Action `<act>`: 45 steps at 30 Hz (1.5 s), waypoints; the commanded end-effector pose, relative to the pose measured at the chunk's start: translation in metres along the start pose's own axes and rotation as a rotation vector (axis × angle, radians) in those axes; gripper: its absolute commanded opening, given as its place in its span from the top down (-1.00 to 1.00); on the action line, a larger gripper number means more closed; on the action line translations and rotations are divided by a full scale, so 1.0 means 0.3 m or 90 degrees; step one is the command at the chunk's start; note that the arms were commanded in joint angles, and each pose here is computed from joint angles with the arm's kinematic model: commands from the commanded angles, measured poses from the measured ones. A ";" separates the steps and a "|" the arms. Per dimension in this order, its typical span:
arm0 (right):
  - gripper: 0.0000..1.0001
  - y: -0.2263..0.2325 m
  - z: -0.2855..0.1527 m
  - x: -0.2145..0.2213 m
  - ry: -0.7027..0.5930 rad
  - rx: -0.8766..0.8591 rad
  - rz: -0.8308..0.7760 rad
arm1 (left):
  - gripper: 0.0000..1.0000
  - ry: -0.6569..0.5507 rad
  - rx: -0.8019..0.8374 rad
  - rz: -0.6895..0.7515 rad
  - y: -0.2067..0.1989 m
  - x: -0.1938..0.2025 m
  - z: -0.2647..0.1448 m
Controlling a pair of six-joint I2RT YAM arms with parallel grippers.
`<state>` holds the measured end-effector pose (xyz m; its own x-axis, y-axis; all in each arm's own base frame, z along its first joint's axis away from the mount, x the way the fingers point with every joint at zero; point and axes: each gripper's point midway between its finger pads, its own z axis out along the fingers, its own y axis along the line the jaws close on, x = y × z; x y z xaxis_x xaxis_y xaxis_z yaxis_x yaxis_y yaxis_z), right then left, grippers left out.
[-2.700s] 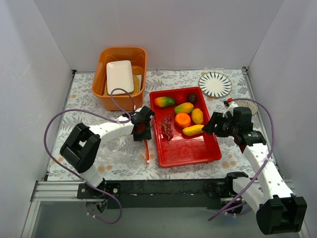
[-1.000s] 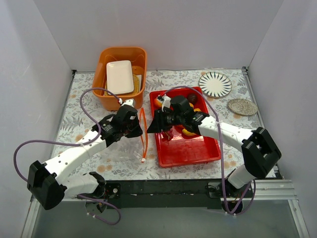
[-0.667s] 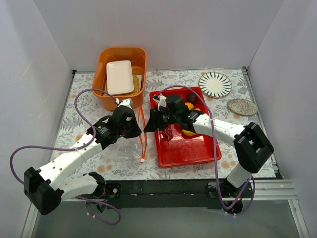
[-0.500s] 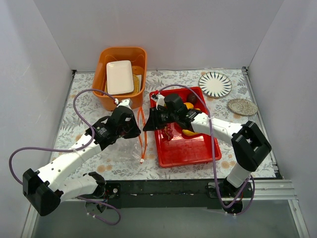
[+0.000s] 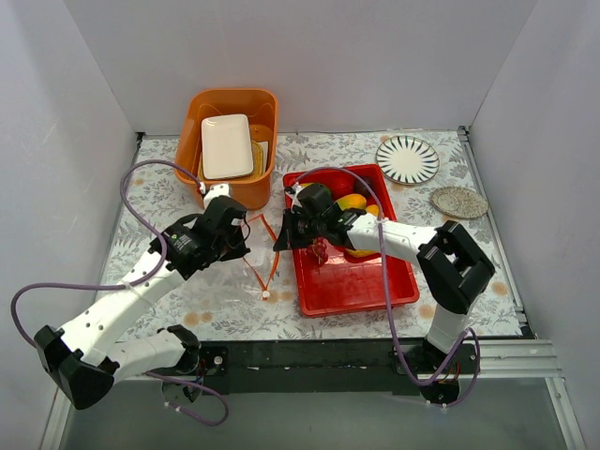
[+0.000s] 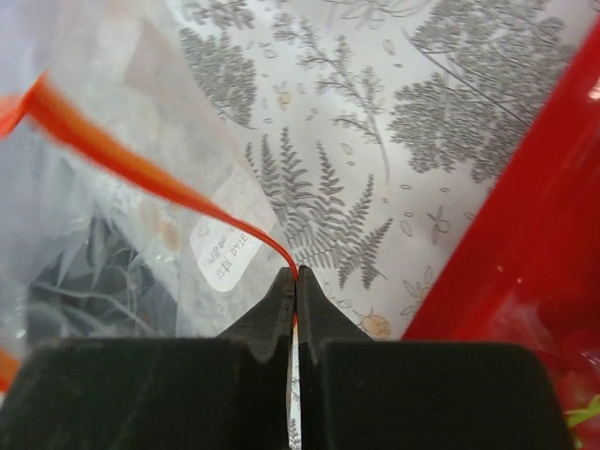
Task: Place the food in the zip-top bag and seal the zipper
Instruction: Open the zipper of the food storage bag at the center of the board, then pick up the fake fruit from the bin.
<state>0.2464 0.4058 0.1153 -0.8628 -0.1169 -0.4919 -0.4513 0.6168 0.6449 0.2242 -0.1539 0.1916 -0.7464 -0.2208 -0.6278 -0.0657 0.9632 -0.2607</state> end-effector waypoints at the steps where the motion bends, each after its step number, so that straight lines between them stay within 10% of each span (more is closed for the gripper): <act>1: 0.97 -0.032 0.005 -0.066 -0.061 0.074 0.034 | 1.00 -0.026 -0.113 0.008 0.117 -0.043 -0.069; 15: 0.97 0.042 0.054 -0.105 -0.076 0.048 0.003 | 1.00 -0.001 -0.195 0.049 0.164 -0.067 -0.062; 26: 0.01 0.106 -0.084 -0.145 -0.115 0.034 -0.083 | 1.00 0.019 -0.142 0.037 0.116 -0.012 0.017; 45: -0.41 -0.156 -0.374 -0.106 -0.175 0.269 -0.070 | 1.00 -0.020 -0.020 0.008 0.022 -0.035 0.004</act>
<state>0.2661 0.3217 0.1709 -0.6968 -0.0322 -0.7165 -0.4122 0.8355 0.3633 0.2288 -0.1361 0.1767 -0.7705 -0.1753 -0.6128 -0.1211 0.9842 -0.1293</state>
